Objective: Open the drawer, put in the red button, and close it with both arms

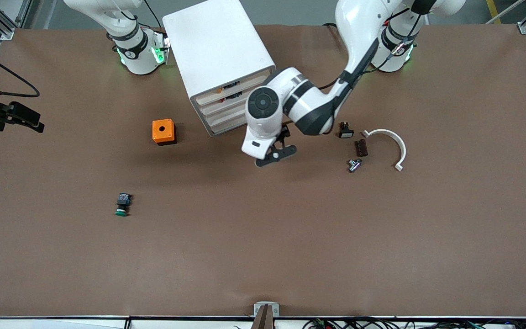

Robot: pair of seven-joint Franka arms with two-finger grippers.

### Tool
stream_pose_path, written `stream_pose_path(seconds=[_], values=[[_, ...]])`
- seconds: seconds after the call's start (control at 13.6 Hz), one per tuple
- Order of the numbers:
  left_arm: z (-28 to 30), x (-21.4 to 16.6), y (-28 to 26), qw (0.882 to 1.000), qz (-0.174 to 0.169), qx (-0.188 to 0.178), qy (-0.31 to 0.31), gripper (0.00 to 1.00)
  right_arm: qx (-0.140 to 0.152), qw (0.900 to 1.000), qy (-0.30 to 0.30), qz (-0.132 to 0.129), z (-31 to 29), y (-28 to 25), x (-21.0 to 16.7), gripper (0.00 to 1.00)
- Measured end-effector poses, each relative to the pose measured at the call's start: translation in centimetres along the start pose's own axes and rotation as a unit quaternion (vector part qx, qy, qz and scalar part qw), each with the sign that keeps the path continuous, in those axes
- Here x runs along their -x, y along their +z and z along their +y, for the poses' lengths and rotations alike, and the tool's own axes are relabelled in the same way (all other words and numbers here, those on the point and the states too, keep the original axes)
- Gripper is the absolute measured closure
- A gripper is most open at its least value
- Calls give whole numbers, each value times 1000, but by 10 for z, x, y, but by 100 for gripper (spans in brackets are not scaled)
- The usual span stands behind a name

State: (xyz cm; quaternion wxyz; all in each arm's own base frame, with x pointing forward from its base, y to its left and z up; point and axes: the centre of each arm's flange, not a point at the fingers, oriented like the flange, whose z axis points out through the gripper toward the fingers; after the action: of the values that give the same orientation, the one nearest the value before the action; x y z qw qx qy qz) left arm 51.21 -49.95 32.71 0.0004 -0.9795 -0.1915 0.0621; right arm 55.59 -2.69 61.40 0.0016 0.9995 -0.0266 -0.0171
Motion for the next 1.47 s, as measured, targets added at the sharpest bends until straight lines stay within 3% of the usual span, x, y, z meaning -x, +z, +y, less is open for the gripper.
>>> stream_pose_path(seconds=[0.29,0.59,1.03,1.47], values=[[-73,-105,-80,998,20,30,-43,0,0,1000,0,7,0,-7,0,0],[-155,-166,-161,997,67,28,-31,0,0,1000,0,7,0,-7,0,0],[-284,-208,-254,996,86,6,36,0,0,1000,-3,8,-3,-7,0,0],[-357,-205,-298,994,73,-14,75,0,0,1000,-2,9,-3,-9,0,0]])
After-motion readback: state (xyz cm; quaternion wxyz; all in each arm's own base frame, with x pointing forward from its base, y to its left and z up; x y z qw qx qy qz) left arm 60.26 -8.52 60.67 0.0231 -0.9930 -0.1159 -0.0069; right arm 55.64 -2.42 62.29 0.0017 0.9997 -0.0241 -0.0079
